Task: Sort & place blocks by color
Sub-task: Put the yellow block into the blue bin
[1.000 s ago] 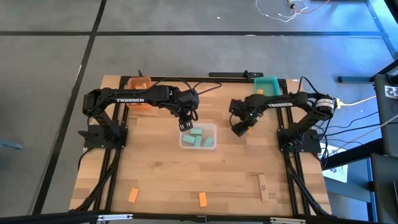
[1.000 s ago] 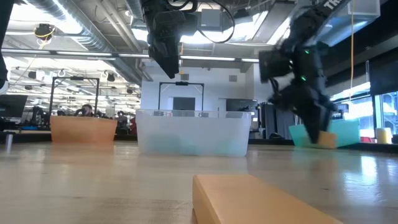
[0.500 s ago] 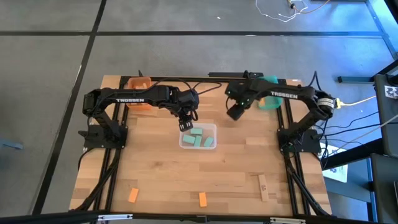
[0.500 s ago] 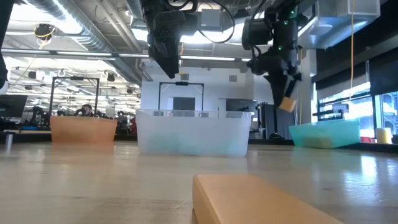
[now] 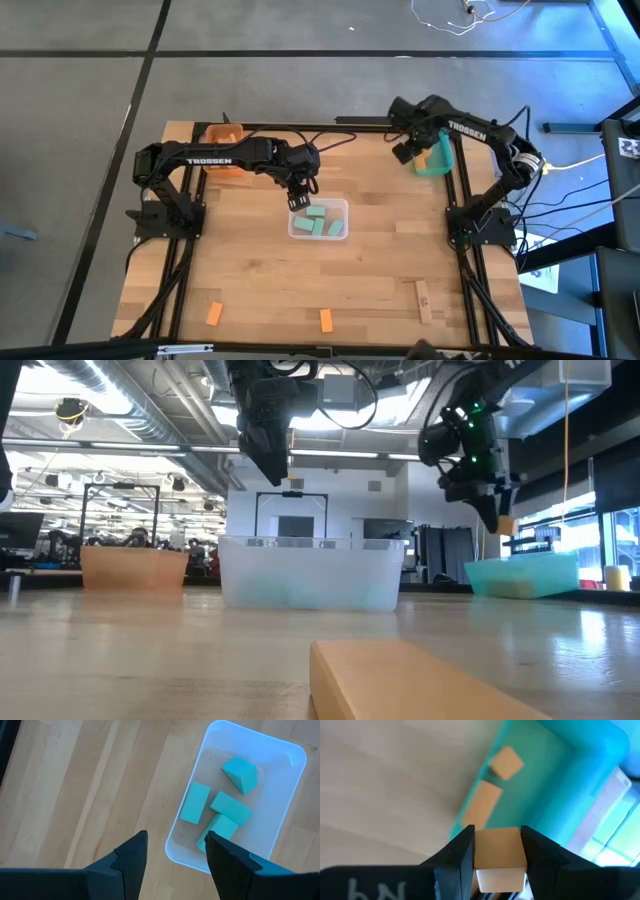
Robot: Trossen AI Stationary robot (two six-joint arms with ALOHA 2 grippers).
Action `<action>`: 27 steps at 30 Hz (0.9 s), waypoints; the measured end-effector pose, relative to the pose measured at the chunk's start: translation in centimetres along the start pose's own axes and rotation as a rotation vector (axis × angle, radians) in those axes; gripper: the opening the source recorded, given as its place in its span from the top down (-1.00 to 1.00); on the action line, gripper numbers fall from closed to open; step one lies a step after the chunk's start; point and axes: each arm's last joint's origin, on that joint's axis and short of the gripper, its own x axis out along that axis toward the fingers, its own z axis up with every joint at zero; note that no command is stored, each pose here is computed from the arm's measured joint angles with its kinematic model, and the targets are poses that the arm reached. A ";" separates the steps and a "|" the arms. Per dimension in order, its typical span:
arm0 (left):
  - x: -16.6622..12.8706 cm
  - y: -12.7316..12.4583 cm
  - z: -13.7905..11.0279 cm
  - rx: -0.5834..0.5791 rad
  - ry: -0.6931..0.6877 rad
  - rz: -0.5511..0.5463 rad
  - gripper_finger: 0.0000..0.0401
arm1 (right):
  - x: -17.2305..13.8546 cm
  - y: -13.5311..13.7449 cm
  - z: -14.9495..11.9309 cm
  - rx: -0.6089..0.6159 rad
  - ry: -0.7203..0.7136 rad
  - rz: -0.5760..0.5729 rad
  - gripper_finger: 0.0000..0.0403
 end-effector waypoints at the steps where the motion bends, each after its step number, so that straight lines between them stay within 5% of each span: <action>1: 0.0 0.0 0.0 0.000 0.000 0.000 0.06 | 0.2 -0.6 0.1 0.019 0.007 -0.001 0.35; 13: 0.0 0.0 0.0 0.000 -0.001 0.003 0.06 | 2.7 -4.9 1.3 0.174 0.095 0.040 0.33; 27: 0.0 0.0 0.0 0.000 0.000 0.004 0.06 | 5.8 -4.9 2.8 0.119 0.164 0.038 0.20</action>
